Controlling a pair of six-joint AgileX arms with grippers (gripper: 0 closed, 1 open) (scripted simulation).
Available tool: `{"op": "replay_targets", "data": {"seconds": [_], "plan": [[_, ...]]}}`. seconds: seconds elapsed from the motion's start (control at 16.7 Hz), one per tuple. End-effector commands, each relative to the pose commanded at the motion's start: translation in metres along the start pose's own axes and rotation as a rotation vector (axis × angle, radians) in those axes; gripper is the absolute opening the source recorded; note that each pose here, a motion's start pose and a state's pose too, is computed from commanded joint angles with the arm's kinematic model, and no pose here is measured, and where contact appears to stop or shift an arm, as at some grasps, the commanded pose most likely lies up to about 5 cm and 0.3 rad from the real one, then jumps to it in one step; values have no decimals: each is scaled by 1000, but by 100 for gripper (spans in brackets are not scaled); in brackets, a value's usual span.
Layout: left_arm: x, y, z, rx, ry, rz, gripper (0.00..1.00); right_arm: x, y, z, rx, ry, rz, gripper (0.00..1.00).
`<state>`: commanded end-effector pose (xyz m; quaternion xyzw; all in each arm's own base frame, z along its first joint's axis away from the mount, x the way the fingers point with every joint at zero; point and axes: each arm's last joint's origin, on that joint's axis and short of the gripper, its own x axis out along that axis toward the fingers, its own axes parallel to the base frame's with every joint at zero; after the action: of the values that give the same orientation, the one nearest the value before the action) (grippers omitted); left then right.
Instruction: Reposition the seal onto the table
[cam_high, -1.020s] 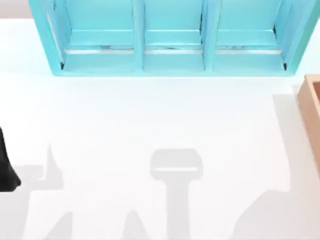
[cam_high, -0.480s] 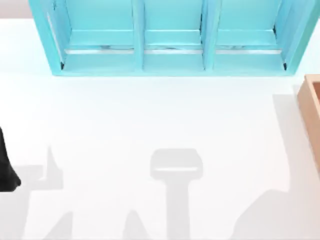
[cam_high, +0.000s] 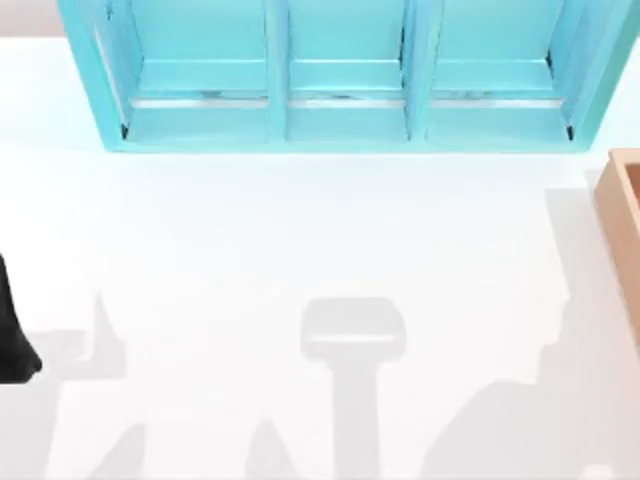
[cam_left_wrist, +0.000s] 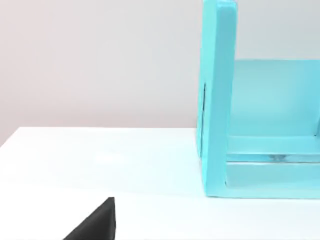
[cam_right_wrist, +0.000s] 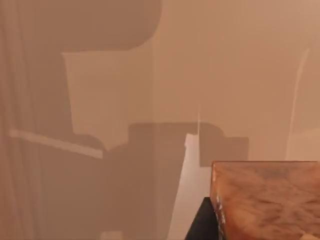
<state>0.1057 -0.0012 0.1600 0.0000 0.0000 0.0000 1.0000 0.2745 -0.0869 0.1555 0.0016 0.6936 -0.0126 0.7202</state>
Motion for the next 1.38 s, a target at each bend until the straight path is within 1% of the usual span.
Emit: {"op": "replay_targets", "data": {"seconds": [0.12, 0.3, 0.42, 0.54, 0.66, 0.78, 0.9, 1.02, 1.38], "plan": [[0, 0, 0, 0, 0, 0, 100, -29, 8, 12, 0, -75, -19, 0], [0, 0, 0, 0, 0, 0, 100, -88, 26, 28, -4, -223, -41, 0], [0, 0, 0, 0, 0, 0, 100, -125, 45, 29, 1, -289, -34, 0], [0, 0, 0, 0, 0, 0, 100, -147, 67, 26, -1, -290, -11, 0], [0, 0, 0, 0, 0, 0, 100, -153, 91, 21, -4, -229, 16, 0], [0, 0, 0, 0, 0, 0, 100, -149, 112, 13, -6, -139, 30, 0], [0, 0, 0, 0, 0, 0, 100, -138, 128, 4, -8, -38, 27, 0], [0, 0, 0, 0, 0, 0, 100, -130, 137, -3, -7, 29, 18, 0], [0, 0, 0, 0, 0, 0, 100, -127, 140, 0, -3, 28, 19, 0]]}}
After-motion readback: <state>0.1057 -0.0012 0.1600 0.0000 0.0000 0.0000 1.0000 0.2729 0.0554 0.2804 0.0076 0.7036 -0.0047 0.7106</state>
